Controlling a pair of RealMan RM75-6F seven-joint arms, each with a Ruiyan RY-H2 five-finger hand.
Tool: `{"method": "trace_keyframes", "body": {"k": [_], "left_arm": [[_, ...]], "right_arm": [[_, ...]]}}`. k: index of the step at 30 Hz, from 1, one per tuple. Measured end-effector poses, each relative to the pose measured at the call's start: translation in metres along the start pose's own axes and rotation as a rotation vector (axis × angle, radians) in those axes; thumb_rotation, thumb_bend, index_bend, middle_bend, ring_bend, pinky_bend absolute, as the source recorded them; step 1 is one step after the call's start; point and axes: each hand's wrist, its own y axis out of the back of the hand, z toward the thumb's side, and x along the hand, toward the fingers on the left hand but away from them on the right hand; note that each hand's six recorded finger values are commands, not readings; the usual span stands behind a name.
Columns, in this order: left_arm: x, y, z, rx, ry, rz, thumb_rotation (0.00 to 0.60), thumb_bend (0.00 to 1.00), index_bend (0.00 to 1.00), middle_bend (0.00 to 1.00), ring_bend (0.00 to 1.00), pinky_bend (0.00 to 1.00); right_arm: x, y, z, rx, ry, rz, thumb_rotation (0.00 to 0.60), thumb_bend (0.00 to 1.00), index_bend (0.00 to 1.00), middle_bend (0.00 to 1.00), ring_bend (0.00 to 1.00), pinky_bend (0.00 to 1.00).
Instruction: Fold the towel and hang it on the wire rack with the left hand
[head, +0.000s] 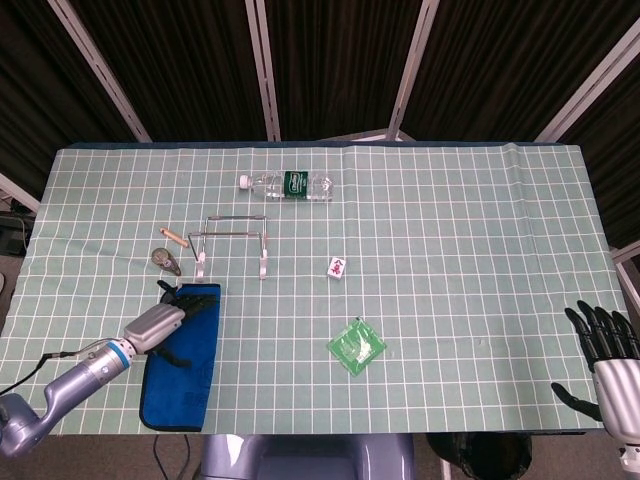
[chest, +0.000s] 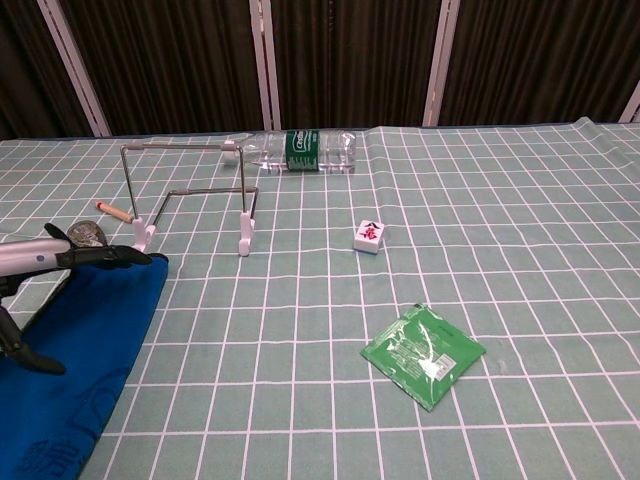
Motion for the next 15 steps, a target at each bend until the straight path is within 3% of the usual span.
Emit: {"method": "trace_keyframes", "body": {"k": [8, 14, 15], "left_arm": [[-0.021, 0.023, -0.037, 0.043, 0.089, 0.054, 0.600, 0.12, 0.02, 0.00, 0.00, 0.00], [-0.023, 0.036, -0.026, 0.083, 0.034, 0.092, 0.600, 0.12, 0.02, 0.00, 0.00, 0.00], [-0.022, 0.038, -0.023, 0.104, 0.024, 0.098, 0.600, 0.12, 0.02, 0.05, 0.03, 0.01]], "right_arm": [[-0.001, -0.001, 0.001, 0.002, 0.002, 0.004, 0.600, 0.00, 0.00, 0.00, 0.00, 0.00], [0.000, -0.001, 0.002, 0.003, 0.004, 0.005, 0.600, 0.00, 0.00, 0.00, 0.00, 0.00], [0.000, -0.002, 0.002, 0.003, 0.004, 0.006, 0.600, 0.00, 0.00, 0.00, 0.00, 0.00]]}}
